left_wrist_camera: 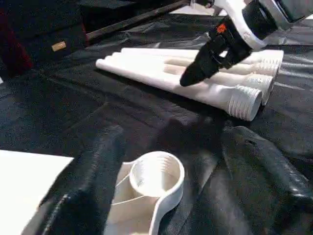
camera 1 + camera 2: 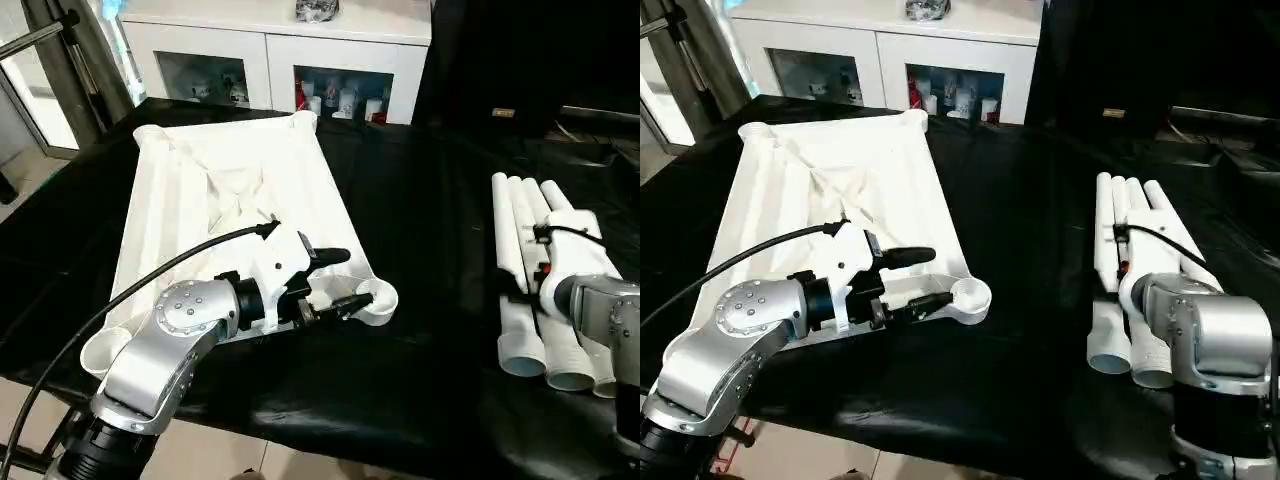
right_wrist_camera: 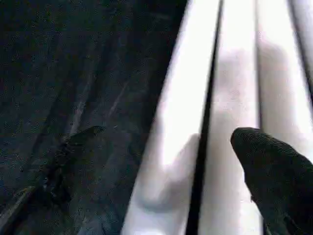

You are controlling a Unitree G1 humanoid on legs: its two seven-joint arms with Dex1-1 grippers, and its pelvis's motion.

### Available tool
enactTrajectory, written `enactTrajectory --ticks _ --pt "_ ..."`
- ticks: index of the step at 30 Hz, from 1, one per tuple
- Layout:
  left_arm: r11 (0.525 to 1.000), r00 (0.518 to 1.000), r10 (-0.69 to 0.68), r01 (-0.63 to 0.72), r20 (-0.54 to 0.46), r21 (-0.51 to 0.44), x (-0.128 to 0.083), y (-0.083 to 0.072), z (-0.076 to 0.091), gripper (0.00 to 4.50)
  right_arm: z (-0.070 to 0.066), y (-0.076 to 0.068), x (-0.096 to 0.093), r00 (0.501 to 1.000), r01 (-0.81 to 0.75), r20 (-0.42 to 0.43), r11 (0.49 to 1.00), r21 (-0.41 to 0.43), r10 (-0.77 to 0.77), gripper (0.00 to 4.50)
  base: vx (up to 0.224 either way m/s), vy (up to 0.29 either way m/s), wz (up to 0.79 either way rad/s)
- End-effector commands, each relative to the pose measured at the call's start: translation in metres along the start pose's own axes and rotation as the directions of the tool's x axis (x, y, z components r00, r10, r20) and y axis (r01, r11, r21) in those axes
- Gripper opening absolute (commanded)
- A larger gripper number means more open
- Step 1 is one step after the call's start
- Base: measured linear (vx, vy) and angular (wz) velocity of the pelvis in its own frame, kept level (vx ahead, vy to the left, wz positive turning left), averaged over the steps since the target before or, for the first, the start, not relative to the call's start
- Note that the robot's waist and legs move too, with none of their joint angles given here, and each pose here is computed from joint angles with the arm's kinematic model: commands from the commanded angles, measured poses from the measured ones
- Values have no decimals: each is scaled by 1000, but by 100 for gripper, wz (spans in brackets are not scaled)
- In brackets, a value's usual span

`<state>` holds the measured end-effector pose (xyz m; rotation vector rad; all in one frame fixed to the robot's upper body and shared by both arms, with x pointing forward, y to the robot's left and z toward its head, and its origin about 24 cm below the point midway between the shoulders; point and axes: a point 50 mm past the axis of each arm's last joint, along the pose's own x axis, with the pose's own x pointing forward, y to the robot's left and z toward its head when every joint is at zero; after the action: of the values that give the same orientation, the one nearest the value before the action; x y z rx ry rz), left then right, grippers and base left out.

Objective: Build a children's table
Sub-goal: Pick table leg

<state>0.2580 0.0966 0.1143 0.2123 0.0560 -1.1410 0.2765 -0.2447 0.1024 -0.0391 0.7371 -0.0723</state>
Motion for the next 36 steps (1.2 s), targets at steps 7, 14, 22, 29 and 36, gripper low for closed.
enactTrajectory --ticks 7,14,22,29,36 --pt "999 999 -32 32 -21 9 1 -6 2 437 -4 0 2 998 -16 -66 1000 2 16 450 0 0 0" --pt "999 999 -34 34 -35 7 -2 -7 1 447 -10 3 8 989 -69 -129 996 56 76 450 0 0 0" --pt "999 999 -36 36 -38 11 -2 -8 1 447 -8 15 10 974 -156 -154 984 91 169 450 0 0 0" --pt "999 999 -36 36 -35 14 -1 -9 3 447 -6 23 14 965 -182 -180 980 73 193 450 0 0 0" --pt "999 999 -33 34 -33 22 1 -7 4 450 -12 33 31 943 -230 -220 966 118 251 431 0 0 0"
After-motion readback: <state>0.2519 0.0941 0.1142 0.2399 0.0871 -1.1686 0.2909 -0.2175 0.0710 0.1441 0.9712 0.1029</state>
